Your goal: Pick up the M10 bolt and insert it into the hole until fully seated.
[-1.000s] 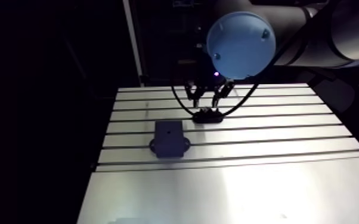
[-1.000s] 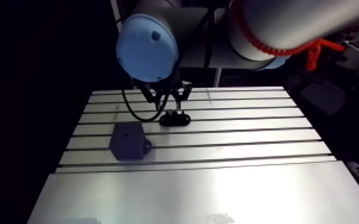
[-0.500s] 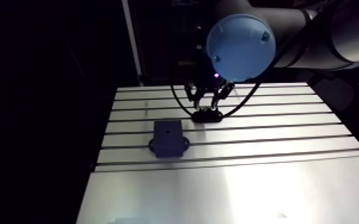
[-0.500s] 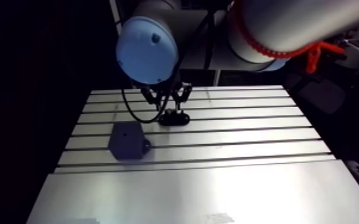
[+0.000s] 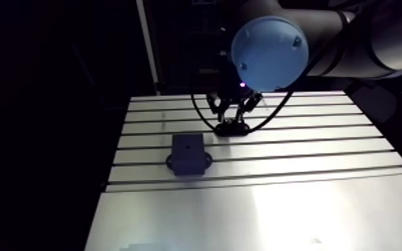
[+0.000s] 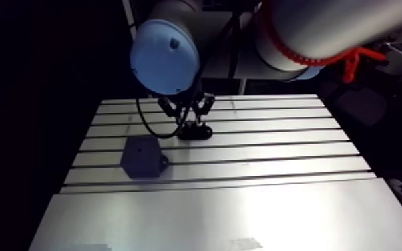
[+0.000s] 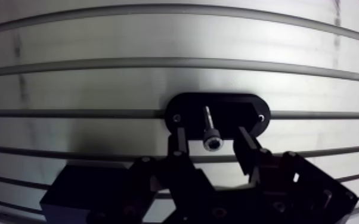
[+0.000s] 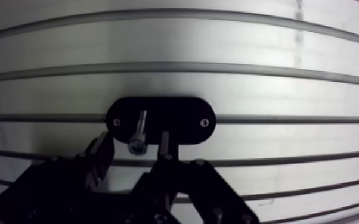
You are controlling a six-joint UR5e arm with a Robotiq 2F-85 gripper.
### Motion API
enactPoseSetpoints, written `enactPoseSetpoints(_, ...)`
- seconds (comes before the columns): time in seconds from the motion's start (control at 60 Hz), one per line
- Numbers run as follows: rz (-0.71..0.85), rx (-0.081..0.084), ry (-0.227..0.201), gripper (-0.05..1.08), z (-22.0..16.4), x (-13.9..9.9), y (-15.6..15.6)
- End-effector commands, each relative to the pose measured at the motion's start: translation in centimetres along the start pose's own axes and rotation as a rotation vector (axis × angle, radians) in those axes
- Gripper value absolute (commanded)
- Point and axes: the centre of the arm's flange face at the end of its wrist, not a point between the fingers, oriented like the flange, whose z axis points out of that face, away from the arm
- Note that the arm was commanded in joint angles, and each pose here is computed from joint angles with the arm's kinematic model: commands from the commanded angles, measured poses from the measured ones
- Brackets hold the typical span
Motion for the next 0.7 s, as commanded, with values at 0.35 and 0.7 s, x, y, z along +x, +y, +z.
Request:
enactPoseSetpoints(0.35, 0.001, 0.004, -0.007, 0.57, 0.47, 0.04, 0.02)
enactPoseSetpoints(0.7, 0.001, 0.008, -0.005, 0.64, 0.43, 0.1, -0.02)
